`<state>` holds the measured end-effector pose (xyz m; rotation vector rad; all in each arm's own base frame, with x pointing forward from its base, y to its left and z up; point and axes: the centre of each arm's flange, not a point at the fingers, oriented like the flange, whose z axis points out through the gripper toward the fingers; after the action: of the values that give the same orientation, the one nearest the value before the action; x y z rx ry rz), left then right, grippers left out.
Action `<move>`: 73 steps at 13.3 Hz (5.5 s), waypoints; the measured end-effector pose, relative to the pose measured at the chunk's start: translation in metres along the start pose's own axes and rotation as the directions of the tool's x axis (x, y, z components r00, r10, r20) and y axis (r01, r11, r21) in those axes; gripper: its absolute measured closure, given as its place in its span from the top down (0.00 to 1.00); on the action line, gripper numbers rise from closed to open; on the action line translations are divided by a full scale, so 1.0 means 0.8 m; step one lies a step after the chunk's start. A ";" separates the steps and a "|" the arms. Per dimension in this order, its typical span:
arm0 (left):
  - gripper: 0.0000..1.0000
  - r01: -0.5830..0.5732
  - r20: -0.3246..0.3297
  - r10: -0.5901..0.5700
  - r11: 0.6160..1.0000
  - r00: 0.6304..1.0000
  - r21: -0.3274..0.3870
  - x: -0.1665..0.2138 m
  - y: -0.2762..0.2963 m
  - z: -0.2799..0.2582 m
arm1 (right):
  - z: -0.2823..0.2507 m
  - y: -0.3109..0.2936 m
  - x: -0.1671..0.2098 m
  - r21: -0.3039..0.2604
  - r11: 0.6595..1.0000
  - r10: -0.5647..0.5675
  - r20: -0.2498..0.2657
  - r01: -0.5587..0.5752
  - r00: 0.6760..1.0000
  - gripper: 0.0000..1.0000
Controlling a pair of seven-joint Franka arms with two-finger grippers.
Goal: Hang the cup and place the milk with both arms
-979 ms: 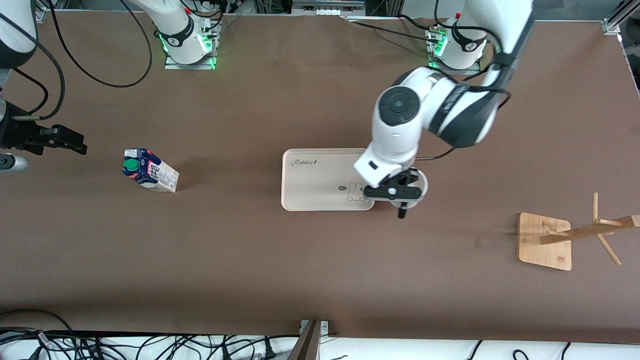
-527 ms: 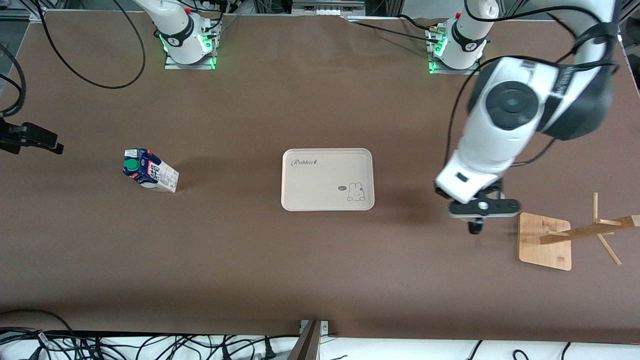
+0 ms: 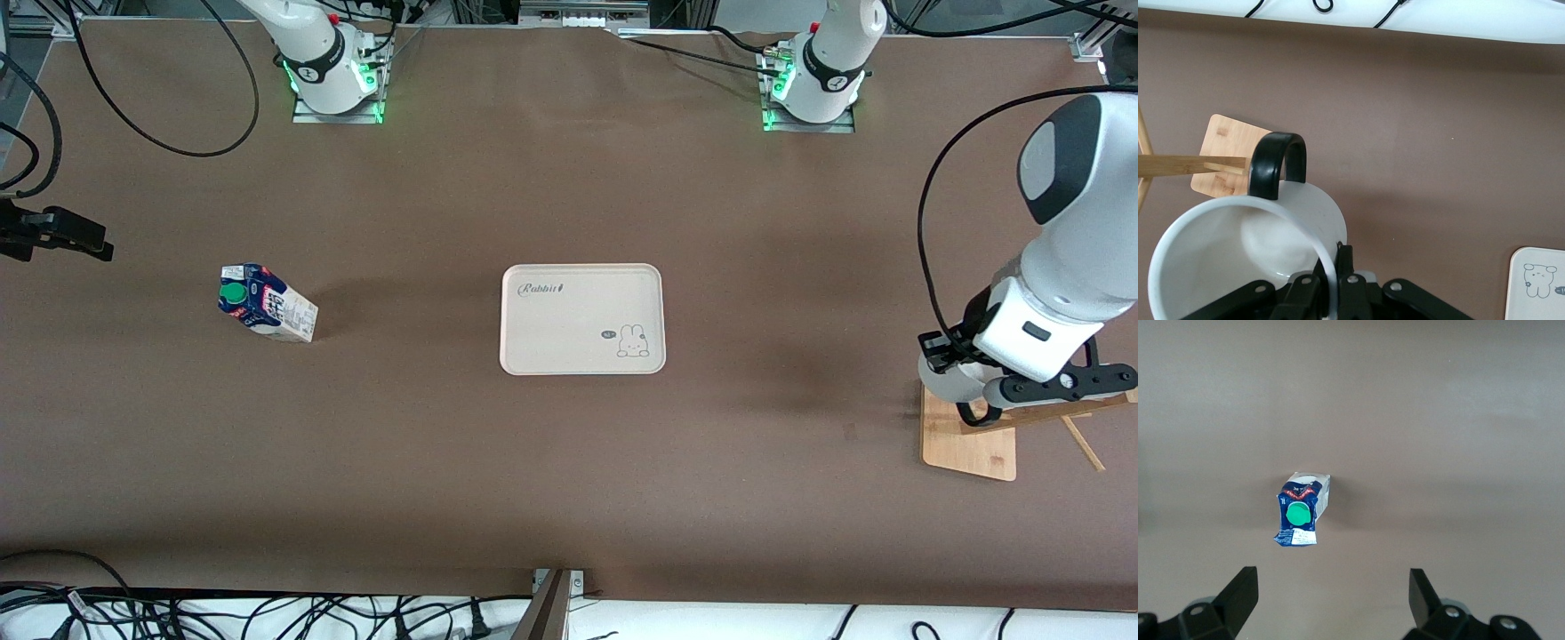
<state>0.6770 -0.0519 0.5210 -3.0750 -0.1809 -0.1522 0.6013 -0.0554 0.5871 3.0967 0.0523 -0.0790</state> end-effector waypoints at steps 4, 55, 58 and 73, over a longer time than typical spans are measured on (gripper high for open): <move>0.06 -0.053 0.013 0.054 0.997 0.998 -0.047 0.007 -0.046 0.003 | -0.010 -0.009 0.002 -0.002 0.999 -0.043 -0.014 0.043 0.999 1.00; 1.00 -0.190 -0.012 0.190 0.980 0.982 -0.053 -0.134 -0.052 -0.103 | -0.016 -0.014 -0.013 0.006 1.000 -0.013 0.050 0.012 0.999 1.00; 1.00 -0.192 -0.003 0.192 0.980 0.981 -0.054 -0.134 -0.050 -0.098 | -0.013 -0.018 -0.021 0.013 1.000 -0.017 0.104 0.016 0.994 1.00; 1.00 -0.198 0.040 0.200 0.979 0.979 -0.055 -0.139 -0.045 -0.093 | -0.046 0.047 -0.053 0.050 0.991 0.118 0.052 -0.120 0.992 1.00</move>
<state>0.5554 -0.0338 0.5858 -3.1243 0.1318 -0.0777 0.5619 -0.0927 0.6279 3.1402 -0.1384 -0.1550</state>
